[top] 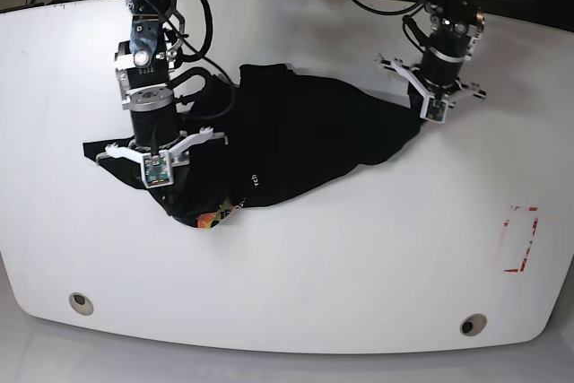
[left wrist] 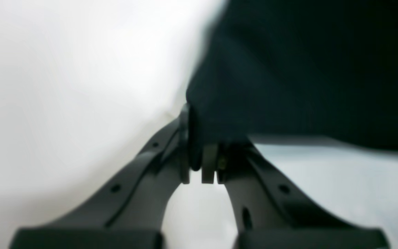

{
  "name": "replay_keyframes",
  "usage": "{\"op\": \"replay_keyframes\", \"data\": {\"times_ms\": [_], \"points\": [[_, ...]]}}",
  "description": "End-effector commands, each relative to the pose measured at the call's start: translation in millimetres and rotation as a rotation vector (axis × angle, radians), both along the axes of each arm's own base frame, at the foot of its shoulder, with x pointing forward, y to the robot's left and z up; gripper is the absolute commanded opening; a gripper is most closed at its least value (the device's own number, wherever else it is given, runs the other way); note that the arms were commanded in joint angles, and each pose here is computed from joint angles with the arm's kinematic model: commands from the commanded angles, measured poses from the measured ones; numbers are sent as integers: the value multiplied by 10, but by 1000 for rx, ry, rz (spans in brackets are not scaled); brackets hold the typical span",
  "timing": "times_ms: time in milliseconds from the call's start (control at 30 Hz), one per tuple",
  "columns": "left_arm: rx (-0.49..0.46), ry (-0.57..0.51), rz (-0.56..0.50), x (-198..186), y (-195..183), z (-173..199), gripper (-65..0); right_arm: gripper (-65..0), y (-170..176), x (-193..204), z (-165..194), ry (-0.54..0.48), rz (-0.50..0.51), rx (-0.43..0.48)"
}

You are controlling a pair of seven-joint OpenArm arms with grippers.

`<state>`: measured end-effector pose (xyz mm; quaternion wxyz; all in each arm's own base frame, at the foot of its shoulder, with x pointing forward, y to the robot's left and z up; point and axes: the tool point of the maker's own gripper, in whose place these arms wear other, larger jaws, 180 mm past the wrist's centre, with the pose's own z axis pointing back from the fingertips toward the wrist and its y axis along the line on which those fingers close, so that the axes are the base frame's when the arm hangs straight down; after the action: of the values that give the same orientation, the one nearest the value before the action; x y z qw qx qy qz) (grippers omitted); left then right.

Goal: Layout the t-shirt on the table in an organized manner, then fold the t-shirt properly
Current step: 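Lift the t-shirt with both grippers and shake it out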

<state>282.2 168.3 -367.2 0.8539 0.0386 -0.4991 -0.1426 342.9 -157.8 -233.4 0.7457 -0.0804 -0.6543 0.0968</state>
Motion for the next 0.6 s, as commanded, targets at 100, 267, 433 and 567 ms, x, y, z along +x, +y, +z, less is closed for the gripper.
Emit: {"op": "replay_keyframes", "data": {"times_ms": [100, 267, 433, 567], "points": [[45, -118, 28, 384, 240, 573, -650, -650, -160, 170, 450, -135, -35, 5], [94, -181, 25, 634, 361, 1003, -650, -650, -180, 303, 723, -207, -42, -3], [165, -275, 37, 839, 457, 1570, -650, -650, -267, 463, 1027, -250, -53, -29], [225, -345, 74, 1049, 616, 2051, -650, -650, -329, 605, 1360, -299, -72, -39]]}}
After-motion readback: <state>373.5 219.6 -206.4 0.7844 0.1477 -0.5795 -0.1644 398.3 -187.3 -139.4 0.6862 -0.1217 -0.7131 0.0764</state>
